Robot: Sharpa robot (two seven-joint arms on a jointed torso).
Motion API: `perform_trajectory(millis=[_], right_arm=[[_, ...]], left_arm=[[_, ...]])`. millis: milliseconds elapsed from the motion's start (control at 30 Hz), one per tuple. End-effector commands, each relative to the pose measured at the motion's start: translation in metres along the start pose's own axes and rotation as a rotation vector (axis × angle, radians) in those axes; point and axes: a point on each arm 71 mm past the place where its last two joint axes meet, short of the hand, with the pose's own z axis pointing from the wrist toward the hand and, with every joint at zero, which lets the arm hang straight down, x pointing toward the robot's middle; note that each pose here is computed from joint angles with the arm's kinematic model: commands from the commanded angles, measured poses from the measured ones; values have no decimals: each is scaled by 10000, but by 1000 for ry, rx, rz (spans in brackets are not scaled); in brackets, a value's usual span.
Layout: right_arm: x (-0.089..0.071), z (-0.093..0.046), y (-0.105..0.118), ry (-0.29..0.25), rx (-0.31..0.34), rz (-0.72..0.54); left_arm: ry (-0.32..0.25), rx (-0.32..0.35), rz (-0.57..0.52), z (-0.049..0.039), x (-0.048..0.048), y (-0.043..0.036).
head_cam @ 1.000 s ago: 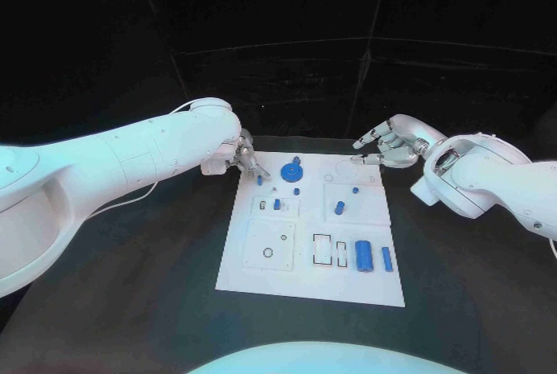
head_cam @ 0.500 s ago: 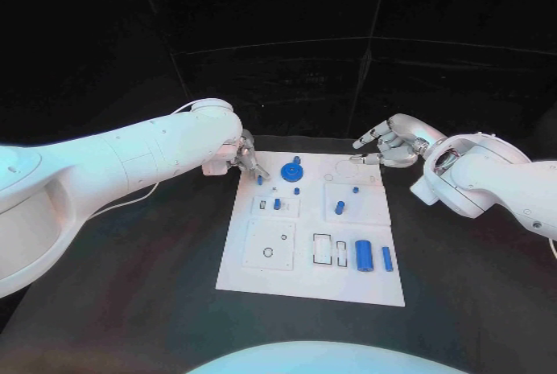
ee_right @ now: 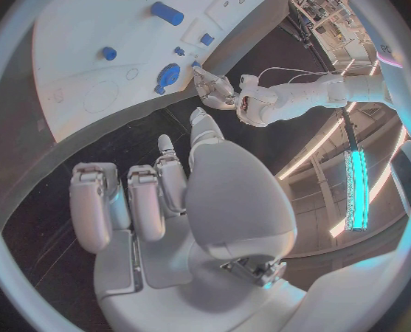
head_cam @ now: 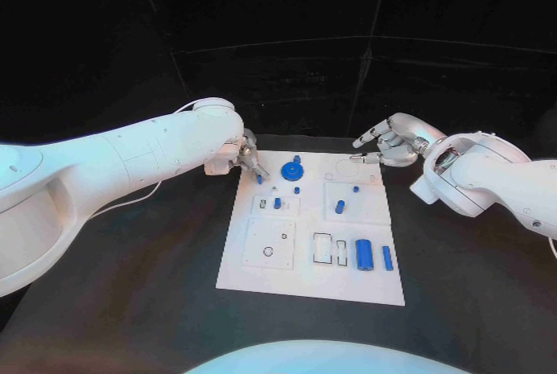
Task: Assemble the parts on the task board
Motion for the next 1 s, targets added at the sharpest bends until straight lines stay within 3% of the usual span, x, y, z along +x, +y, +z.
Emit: perform_trajectory(millis=[33, 633, 1000], right_arm=[[-5, 5, 19, 0, -10, -3], [-4, 11, 20, 0, -10, -3], [-19, 7, -2, -4, -6, -3]], left_arm=[[14, 19, -2, -6, 5, -26], [-8, 79, -83, -25, -9, -16], [-30, 143, -178, -187, 10, 75]])
